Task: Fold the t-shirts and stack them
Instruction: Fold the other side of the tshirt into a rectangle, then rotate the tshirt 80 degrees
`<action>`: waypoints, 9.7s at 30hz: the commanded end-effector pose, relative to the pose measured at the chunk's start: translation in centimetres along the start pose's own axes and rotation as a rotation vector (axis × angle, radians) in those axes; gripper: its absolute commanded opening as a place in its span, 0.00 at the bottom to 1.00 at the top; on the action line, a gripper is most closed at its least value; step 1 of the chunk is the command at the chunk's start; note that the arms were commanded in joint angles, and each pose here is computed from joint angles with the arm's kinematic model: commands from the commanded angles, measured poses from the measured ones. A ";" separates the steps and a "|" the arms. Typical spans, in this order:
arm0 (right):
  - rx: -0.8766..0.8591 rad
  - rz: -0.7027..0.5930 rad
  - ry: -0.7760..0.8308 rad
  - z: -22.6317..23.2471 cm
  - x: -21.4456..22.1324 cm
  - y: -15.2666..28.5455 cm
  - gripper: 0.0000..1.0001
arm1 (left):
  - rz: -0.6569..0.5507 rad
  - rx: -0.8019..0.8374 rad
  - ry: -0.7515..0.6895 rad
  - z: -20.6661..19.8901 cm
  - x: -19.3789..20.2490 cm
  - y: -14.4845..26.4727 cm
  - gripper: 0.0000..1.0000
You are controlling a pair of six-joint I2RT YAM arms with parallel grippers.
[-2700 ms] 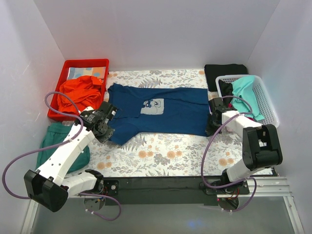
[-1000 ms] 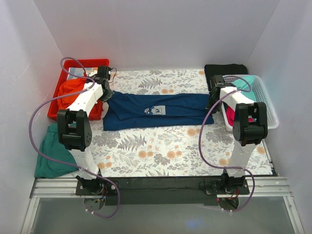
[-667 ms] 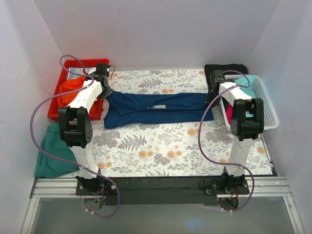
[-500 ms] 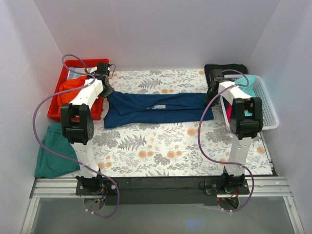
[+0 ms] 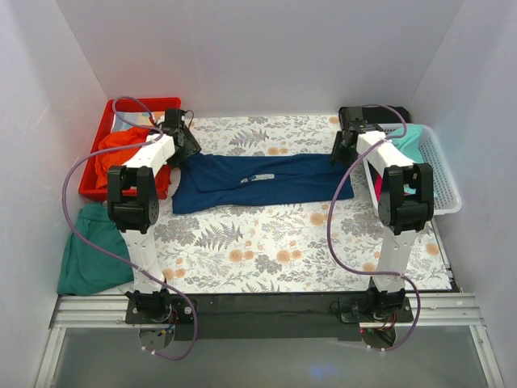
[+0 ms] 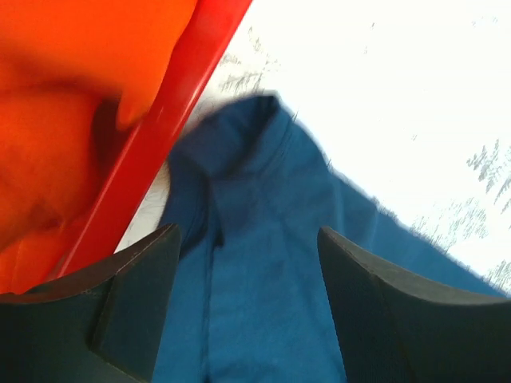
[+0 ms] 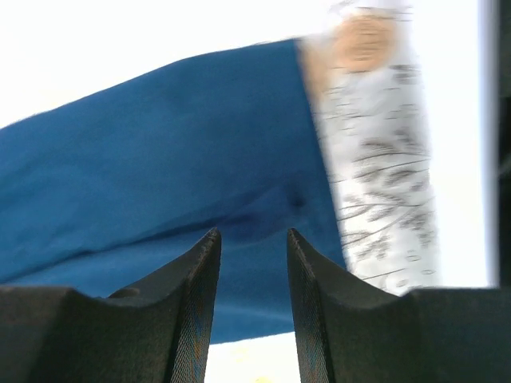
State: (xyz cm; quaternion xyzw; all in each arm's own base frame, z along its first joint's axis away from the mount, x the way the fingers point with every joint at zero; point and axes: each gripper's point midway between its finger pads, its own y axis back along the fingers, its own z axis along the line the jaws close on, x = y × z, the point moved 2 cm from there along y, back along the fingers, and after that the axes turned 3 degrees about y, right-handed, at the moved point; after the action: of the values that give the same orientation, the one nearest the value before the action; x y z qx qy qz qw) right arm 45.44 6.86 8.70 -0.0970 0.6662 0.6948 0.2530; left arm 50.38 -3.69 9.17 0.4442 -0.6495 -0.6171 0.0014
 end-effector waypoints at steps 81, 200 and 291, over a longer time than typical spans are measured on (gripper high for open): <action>-0.078 0.019 0.232 5.6 5.9 8.1 0.34 | 0.377 0.105 0.005 1.4 15.8 9.5 0.53; 0.025 0.313 0.355 -0.3 16.6 6.3 0.33 | 0.230 0.045 -0.126 2.4 11.3 11.6 0.55; 0.020 0.208 0.739 8.6 26.7 10.5 0.38 | 0.034 0.816 -0.034 -15.3 -2.7 6.9 0.64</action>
State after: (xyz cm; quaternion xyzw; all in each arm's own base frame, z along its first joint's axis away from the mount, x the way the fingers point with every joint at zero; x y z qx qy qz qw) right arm 18.21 26.29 6.85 -0.2614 0.6679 0.6843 -0.1317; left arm 58.75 -15.80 13.87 0.3724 -0.8647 -0.3110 -0.1300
